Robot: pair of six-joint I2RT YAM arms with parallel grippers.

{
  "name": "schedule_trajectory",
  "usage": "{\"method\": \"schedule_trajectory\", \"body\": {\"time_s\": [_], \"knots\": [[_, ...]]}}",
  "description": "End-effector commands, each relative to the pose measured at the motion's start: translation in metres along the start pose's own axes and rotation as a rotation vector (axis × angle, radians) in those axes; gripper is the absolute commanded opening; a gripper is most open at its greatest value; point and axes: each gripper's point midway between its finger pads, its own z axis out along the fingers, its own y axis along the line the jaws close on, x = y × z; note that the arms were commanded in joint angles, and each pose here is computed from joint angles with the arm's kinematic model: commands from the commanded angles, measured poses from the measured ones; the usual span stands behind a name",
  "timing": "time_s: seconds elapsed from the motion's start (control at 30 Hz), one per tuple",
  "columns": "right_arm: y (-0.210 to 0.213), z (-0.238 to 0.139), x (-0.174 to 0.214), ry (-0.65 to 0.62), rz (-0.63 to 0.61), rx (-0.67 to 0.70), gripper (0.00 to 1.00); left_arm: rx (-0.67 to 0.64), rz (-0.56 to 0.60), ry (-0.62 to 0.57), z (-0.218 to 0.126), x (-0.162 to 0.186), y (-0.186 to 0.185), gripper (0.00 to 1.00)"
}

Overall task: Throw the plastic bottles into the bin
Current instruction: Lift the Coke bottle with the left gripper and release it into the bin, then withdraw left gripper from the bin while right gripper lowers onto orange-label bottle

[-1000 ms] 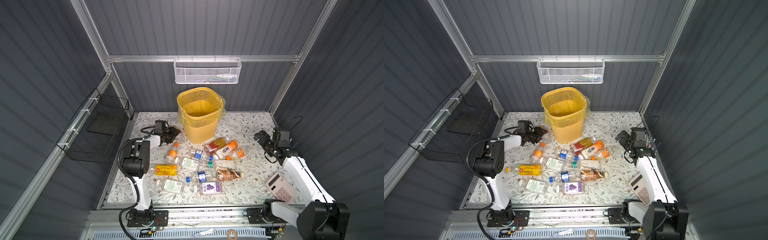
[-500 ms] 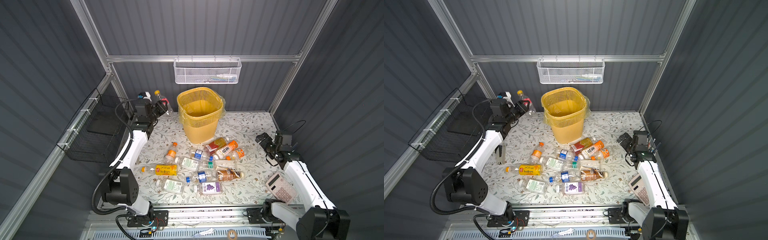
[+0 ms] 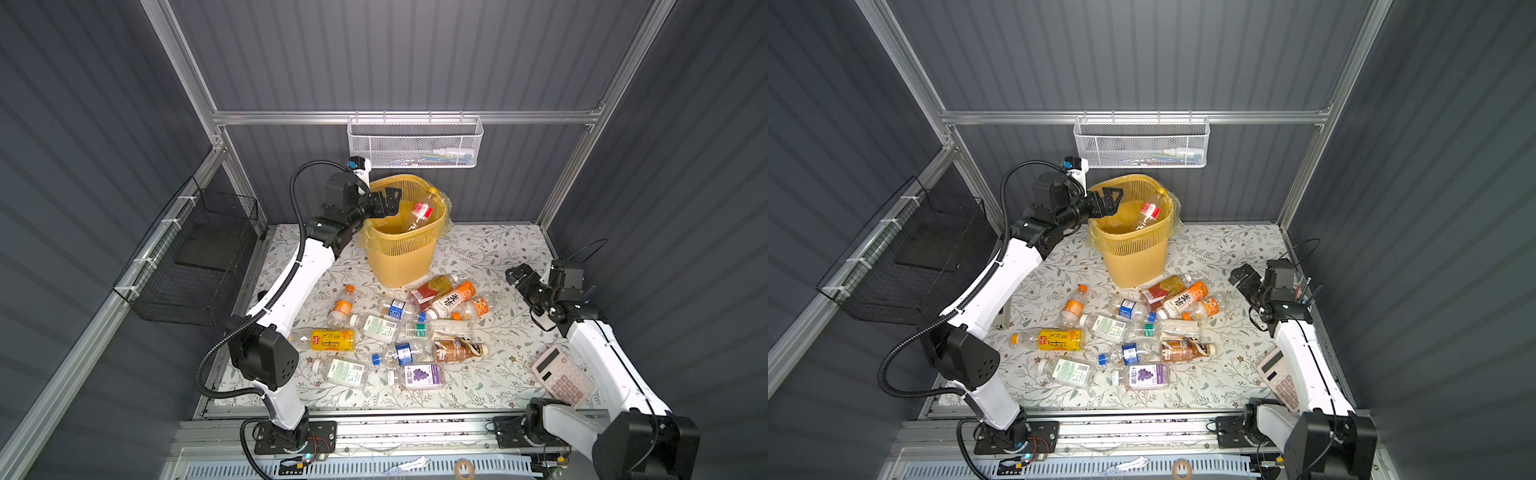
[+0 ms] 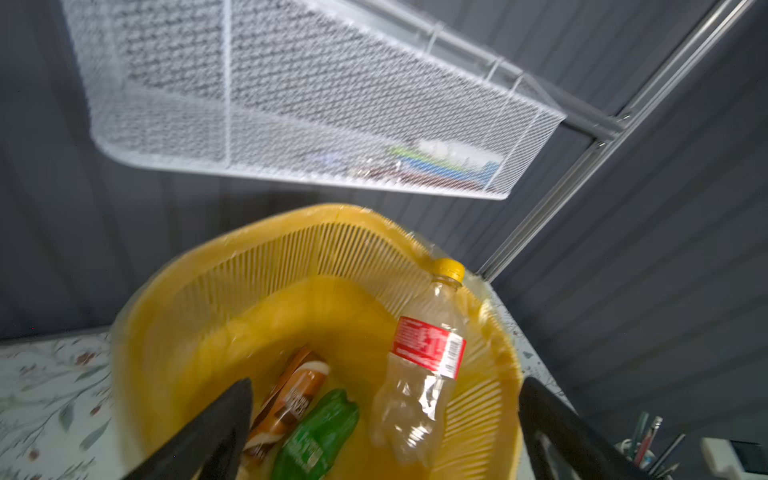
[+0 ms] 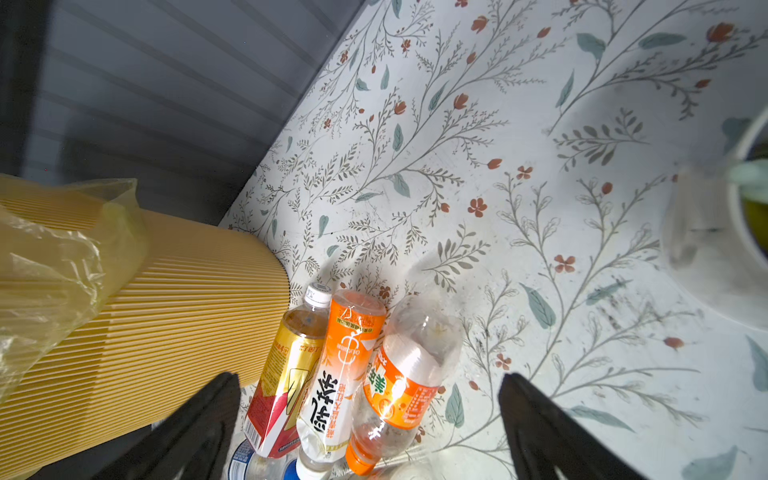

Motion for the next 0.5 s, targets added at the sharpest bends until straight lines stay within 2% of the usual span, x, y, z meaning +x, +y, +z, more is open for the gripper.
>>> {"method": "schedule_trajectory", "body": {"time_s": [0.0, 0.3, 0.47], "knots": [[0.000, -0.005, -0.004, -0.012, 0.003, 0.014, 0.99, -0.054, 0.042, -0.077, -0.029, -0.023, 0.004, 1.00], [-0.010, 0.000, 0.007, 0.014, 0.057, 0.043, 0.99, -0.137, 0.052, -0.129, -0.049, -0.016, 0.022, 1.00], [-0.022, 0.012, 0.033, 0.067, 0.138, 0.078, 0.99, -0.200, 0.070, -0.130, -0.061, -0.004, 0.036, 1.00]]}}
